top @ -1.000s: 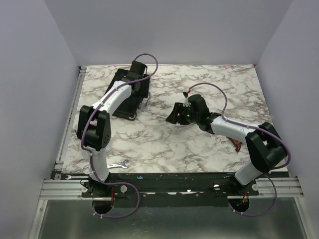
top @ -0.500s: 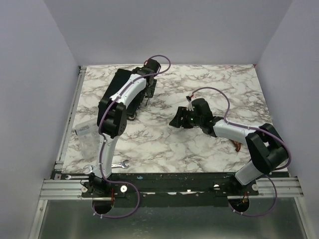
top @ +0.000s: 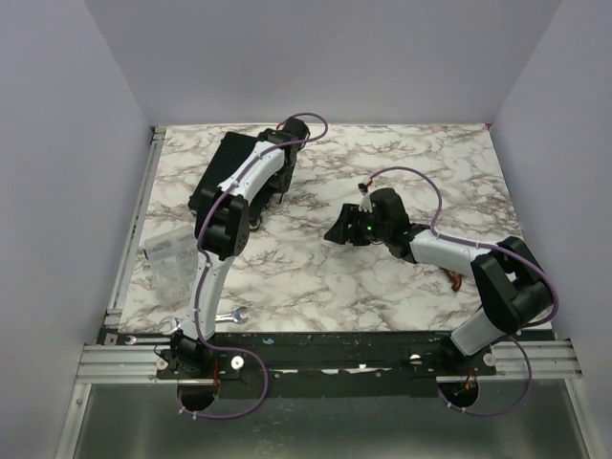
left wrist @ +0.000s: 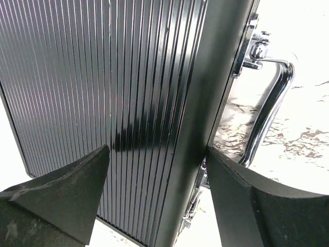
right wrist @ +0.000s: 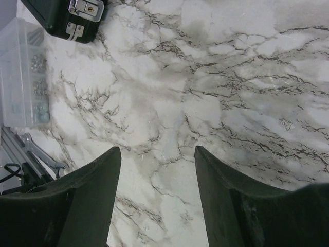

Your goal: Pack up texas hold em set

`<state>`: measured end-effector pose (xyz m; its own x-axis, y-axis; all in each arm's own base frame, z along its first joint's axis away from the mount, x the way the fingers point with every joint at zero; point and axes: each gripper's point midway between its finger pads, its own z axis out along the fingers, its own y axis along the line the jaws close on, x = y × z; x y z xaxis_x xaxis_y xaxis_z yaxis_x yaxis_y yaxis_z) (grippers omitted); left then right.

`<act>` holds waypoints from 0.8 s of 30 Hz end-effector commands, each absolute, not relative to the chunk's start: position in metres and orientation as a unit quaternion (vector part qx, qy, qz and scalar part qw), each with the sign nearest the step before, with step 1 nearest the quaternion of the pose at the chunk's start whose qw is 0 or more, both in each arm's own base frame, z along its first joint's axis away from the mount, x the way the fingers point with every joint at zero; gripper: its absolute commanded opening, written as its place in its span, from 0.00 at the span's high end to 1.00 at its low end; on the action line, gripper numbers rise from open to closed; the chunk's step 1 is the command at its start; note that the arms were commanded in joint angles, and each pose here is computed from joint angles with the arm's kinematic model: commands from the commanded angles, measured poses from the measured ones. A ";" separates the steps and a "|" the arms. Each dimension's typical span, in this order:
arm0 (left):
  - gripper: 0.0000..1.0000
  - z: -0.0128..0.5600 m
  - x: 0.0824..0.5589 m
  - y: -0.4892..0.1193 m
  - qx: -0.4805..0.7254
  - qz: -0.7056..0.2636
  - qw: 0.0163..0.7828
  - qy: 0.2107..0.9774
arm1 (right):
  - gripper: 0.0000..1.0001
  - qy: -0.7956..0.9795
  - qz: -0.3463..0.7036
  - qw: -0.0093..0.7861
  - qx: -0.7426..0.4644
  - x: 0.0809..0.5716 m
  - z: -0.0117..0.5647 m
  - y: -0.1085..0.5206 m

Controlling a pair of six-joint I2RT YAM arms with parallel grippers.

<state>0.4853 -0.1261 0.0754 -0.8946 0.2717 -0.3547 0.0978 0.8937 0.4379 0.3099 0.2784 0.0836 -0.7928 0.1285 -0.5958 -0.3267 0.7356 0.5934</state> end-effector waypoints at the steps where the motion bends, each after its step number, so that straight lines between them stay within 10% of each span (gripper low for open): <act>1: 0.27 0.087 0.494 -0.102 0.066 0.206 0.204 0.955 | 0.38 0.875 0.365 0.313 -0.054 0.310 0.079 0.278; 12: 0.27 0.126 0.492 -0.099 0.027 0.132 0.243 0.961 | 0.38 0.876 0.370 0.304 -0.056 0.310 0.085 0.280; 24: 0.15 0.274 0.406 -0.186 0.054 -0.214 0.393 0.893 | 0.26 0.870 0.265 0.414 -0.015 0.294 0.172 0.210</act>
<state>0.4358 -0.1414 0.1934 -0.8156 0.0269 -0.5780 0.0872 0.9932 -0.0768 0.2965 0.2487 0.1450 -0.7266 0.1856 -0.6615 -0.3091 0.7716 0.5560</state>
